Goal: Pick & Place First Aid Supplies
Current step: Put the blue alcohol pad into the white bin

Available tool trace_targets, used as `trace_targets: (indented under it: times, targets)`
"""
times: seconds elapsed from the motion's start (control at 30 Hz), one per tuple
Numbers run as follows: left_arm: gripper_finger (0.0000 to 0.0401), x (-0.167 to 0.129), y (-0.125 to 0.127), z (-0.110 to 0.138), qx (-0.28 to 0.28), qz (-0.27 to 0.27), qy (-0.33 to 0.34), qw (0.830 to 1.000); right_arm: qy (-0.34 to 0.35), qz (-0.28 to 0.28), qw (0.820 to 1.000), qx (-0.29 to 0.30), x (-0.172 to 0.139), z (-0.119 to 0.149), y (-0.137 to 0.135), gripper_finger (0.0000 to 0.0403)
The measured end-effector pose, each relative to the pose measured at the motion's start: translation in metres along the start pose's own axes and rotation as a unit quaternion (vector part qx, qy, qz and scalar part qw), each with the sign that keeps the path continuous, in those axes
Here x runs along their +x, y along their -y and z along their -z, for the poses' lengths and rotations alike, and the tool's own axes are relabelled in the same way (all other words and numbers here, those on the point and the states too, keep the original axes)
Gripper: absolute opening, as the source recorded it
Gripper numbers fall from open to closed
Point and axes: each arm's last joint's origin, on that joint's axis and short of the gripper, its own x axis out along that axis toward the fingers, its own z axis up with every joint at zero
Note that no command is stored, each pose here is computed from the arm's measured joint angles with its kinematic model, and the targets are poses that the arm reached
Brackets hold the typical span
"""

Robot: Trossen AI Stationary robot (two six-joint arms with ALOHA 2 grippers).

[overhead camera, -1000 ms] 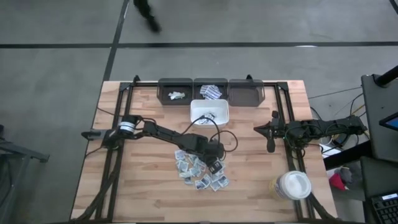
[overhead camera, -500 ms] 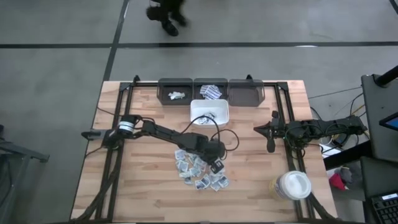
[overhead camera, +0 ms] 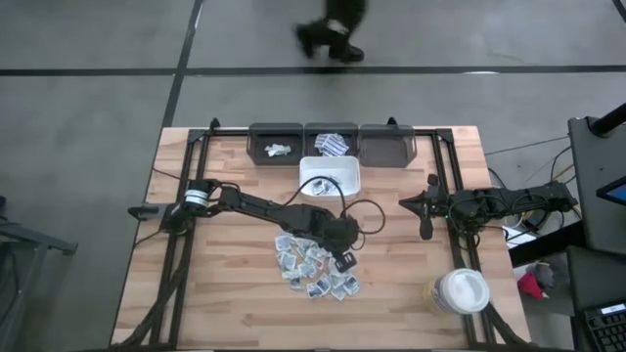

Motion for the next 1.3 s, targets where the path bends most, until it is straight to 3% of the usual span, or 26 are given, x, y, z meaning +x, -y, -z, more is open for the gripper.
trace_targets:
  times: [0.2,0.3,0.77,1.3]
  targets:
    - [0.0001,0.0,-0.006,0.009,-0.041,-0.022,-0.049,0.998,0.0,0.0,1.0,-0.001,0.0,0.0,0.0,0.0018]
    - [0.0009,0.0,-0.004,0.009,-0.048,-0.007,-0.052,0.997,0.0,0.0,1.0,-0.002,0.0,0.0,0.0,0.0018]
    - [0.0118,0.011,0.022,0.014,-0.059,0.064,-0.021,0.996,0.0,0.0,1.0,-0.002,0.0,0.0,0.0,0.0018]
    - [0.0121,0.032,0.024,0.025,-0.08,0.025,-0.001,0.996,0.0,0.0,1.0,0.0,0.0,0.0,0.0,0.0018]
